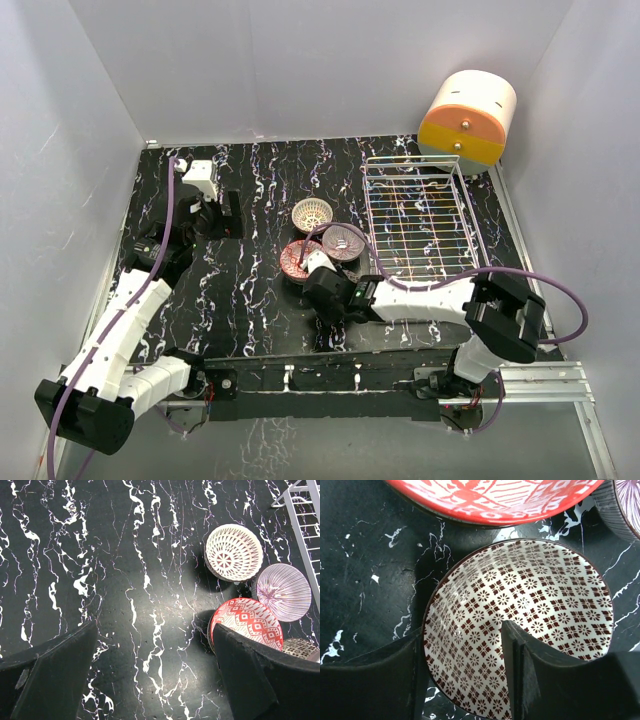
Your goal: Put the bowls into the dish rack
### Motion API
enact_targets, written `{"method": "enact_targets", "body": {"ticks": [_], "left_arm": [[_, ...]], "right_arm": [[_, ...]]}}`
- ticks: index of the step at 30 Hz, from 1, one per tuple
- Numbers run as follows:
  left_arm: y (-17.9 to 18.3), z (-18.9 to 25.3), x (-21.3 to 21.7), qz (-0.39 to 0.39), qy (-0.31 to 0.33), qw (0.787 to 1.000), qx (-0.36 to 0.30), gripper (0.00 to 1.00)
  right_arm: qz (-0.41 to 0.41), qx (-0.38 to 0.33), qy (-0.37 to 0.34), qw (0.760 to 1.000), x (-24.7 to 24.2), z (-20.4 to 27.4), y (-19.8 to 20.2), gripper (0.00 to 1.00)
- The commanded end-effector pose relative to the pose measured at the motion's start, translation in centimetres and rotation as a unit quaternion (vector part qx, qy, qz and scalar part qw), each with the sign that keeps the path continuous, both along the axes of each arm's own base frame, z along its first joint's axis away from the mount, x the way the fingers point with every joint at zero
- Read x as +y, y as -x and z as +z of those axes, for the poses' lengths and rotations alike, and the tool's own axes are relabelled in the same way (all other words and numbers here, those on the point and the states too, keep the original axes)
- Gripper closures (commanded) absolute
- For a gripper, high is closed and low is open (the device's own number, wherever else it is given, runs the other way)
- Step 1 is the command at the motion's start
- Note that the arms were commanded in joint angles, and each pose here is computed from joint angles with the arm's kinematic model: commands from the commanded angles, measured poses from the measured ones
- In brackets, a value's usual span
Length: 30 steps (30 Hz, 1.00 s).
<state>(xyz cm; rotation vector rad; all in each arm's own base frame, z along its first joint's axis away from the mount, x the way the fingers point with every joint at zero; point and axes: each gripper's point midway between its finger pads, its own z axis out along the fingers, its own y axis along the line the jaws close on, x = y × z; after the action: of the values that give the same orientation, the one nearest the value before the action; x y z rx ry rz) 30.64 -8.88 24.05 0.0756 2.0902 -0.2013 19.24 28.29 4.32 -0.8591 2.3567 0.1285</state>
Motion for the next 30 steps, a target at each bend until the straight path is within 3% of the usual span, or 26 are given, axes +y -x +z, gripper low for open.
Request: {"method": "enact_targets", "body": {"ticks": [1, 5, 11, 18, 24, 30], "left_arm": [[0.3, 0.6, 0.3, 0.003, -0.002, 1.000, -0.010, 0.03], [0.3, 0.6, 0.2, 0.002, -0.002, 1.000, -0.009, 0.03], [0.5, 0.6, 0.3, 0.004, -0.001, 1.000, -0.010, 0.03], [0.8, 1.0, 0.6, 0.008, -0.003, 1.000, -0.016, 0.03], [0.9, 1.1, 0.7, 0.010, -0.003, 1.000, -0.018, 0.03], [1.0, 1.2, 0.7, 0.008, -0.001, 1.000, -0.019, 0.03]], "right_arm": [[-0.020, -0.045, -0.027, 0.998, 1.1, 1.0, -1.4, 0.50], [-0.017, -0.041, -0.015, 0.999, 0.9, 0.1, -1.2, 0.71], [-0.017, -0.037, 0.004, 0.999, 0.5, -0.7, -0.5, 0.91], [0.007, -0.020, -0.035, 0.999, 2.3, 1.9, 0.8, 0.92], [0.053, 0.009, -0.142, 0.988, 4.9, 7.6, 2.9, 0.92], [0.115, 0.028, -0.241, 0.963, 6.5, 14.3, 5.4, 0.92]]}}
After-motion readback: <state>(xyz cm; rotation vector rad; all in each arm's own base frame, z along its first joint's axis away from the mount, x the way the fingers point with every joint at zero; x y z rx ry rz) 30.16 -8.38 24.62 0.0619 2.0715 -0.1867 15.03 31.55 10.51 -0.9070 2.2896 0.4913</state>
